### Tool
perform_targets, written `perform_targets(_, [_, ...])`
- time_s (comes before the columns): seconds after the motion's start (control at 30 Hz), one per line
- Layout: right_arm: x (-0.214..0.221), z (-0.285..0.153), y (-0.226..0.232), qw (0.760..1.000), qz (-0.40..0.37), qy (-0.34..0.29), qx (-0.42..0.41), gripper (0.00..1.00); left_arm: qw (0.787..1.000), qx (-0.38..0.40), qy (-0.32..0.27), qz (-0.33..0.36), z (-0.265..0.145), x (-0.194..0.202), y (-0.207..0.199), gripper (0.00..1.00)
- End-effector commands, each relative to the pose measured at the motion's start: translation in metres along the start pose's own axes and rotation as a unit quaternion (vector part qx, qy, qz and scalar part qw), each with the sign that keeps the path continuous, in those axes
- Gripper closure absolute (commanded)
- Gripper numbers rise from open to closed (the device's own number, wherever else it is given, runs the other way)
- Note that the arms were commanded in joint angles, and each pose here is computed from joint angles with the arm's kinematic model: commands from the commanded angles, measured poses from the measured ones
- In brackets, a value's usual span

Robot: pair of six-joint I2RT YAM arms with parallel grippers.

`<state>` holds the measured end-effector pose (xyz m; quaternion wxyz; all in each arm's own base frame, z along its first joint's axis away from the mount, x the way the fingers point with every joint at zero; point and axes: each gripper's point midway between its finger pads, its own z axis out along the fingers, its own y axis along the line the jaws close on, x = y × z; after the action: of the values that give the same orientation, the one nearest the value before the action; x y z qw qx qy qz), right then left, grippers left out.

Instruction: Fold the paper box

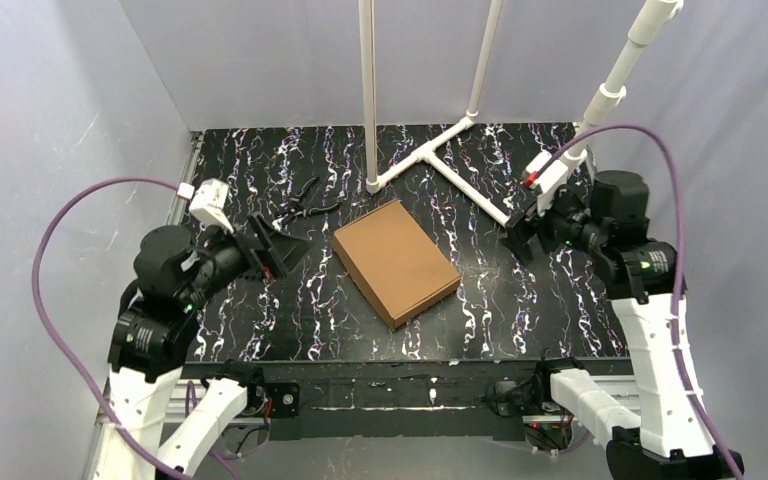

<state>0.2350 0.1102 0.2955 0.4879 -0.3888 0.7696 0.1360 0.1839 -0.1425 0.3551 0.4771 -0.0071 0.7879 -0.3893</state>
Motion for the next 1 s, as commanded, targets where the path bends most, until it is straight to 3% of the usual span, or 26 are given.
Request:
perform_targets(0.0, [-0.028,-0.025,0.002,0.999,0.022,-0.045,-0.002,0.02,0.998,-0.057,0.028,0.011,-0.022,0.023,0.021,0.02])
perform_targets(0.17, [-0.046,-0.039,-0.012,0.991,0.094,-0.083,0.043,0.02,0.998,-0.055,0.012,0.027,-0.038,0.019,0.014,0.02])
perform_targets(0.43, [-0.060,-0.057,-0.012,0.987,0.105,-0.112,0.053,0.02,0.999,0.021,-0.034,-0.002,-0.058,0.013,-0.021,0.02])
perform_targets(0.97, [-0.065,-0.070,-0.014,0.979,0.141,-0.133,0.061,0.02,0.999,-0.004,-0.043,0.014,-0.076,0.026,-0.010,0.02])
